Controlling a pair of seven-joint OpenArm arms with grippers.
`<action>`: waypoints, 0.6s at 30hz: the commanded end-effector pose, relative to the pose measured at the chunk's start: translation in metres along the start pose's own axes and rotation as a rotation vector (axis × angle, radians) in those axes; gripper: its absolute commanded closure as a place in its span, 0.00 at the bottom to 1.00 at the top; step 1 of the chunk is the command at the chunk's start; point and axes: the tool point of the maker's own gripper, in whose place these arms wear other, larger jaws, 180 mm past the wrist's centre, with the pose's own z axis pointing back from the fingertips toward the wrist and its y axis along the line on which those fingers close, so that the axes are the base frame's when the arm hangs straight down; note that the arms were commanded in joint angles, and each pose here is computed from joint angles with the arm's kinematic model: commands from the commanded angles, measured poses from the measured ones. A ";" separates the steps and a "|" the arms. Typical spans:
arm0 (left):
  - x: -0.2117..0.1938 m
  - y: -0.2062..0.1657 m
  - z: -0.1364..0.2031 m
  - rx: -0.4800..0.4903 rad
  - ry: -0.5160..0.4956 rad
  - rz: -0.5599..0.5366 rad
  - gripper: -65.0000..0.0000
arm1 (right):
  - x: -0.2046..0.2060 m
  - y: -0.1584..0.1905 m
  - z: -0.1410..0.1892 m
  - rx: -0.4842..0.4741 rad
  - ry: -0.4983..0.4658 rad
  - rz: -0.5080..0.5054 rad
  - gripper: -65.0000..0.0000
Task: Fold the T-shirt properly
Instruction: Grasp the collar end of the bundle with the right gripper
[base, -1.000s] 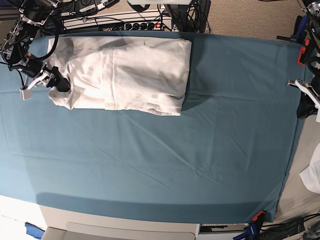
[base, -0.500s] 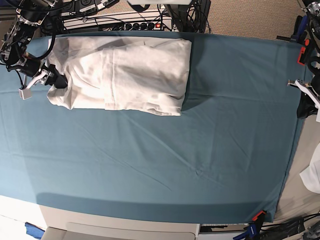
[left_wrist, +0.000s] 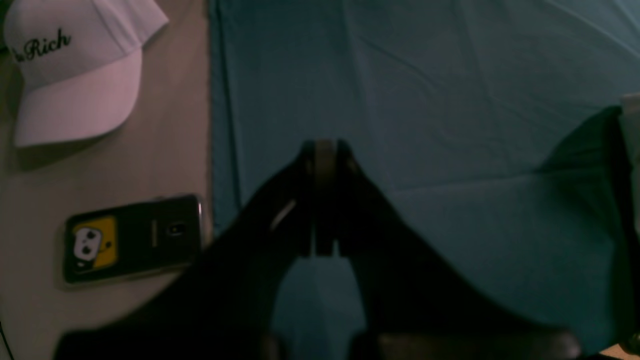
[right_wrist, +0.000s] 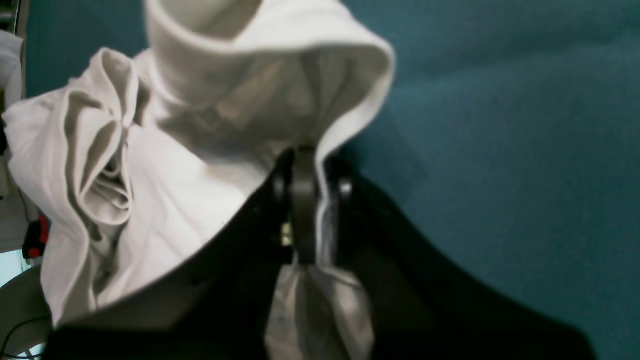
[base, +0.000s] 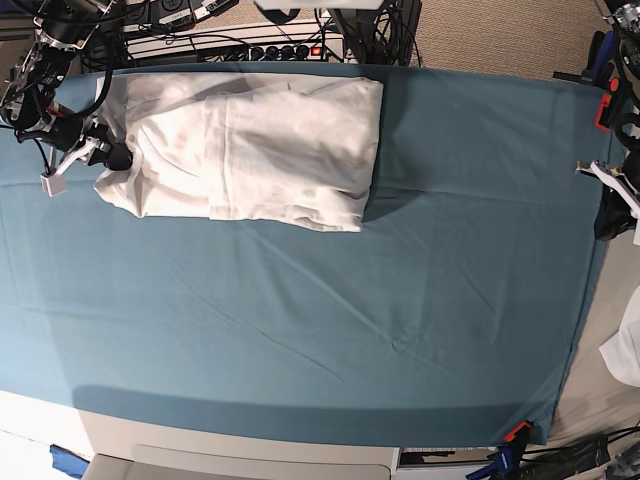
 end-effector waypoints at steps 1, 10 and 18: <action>0.015 0.003 0.004 0.007 -0.044 -0.029 1.00 | 0.007 0.002 0.006 0.008 -0.009 0.018 1.00; 0.009 0.023 0.006 0.109 -0.002 -0.037 1.00 | 0.026 0.029 0.010 0.161 -0.120 -0.018 1.00; -0.014 0.014 0.012 0.067 0.049 0.024 1.00 | 0.032 0.067 0.030 0.238 -0.171 0.127 1.00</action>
